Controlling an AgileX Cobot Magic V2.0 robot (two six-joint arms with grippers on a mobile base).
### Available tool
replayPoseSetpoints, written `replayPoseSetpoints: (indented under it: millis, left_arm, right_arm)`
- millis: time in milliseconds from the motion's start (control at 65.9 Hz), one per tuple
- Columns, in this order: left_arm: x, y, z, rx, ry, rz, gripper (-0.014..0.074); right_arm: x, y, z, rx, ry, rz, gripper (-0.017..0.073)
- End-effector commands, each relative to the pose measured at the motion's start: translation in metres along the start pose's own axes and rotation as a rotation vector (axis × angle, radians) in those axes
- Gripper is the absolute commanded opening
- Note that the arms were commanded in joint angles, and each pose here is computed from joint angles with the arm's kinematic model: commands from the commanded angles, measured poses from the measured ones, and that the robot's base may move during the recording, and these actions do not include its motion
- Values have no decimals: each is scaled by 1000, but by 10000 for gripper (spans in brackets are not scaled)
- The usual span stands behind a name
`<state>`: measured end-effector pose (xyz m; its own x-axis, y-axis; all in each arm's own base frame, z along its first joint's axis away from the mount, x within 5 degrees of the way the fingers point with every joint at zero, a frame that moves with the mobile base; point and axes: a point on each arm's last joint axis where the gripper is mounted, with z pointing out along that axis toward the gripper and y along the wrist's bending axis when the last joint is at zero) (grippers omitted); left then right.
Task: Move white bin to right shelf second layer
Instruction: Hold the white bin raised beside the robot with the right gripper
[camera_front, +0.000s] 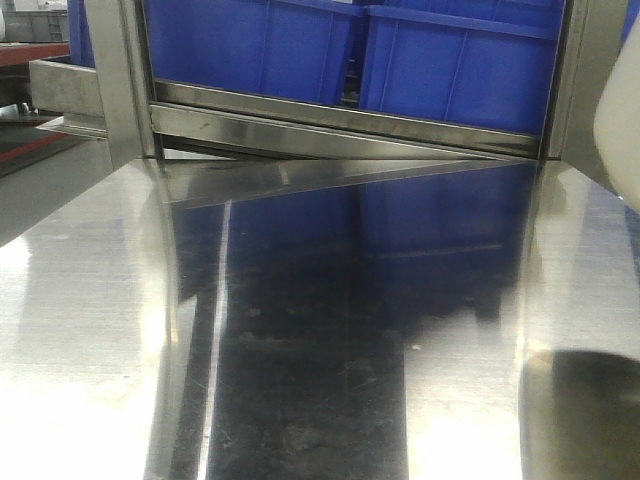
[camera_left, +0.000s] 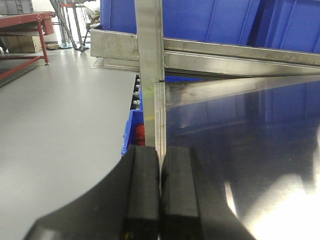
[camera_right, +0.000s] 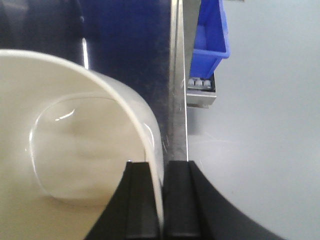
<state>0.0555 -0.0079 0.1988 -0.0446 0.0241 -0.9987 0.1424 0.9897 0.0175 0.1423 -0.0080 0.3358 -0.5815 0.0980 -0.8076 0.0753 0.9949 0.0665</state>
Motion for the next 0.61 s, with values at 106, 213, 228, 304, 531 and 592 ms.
replayPoseSetpoints:
  millis: [106, 213, 228, 304, 531, 592]
  left_arm:
    - [4, 0, 1, 3, -65, -5, 85]
    - [4, 0, 1, 3, -65, -5, 85]
    - [4, 0, 1, 3, -65, -5, 85]
    - [4, 0, 1, 3, -65, -5, 85]
    - [4, 0, 1, 3, -65, -5, 85]
    - [4, 0, 1, 3, -65, -5, 85]
  right_arm:
    - [4, 1, -21, -16, -168, 43, 48]
    - [15, 2, -25, -33, -192, 63, 48]
    - [15, 2, -25, -34, -195, 64, 48]
    - [16, 2, -27, -35, -203, 64, 48]
    - [18, 2, -27, -35, -185, 64, 48]
    - [20, 2, -27, -36, -169, 63, 48]
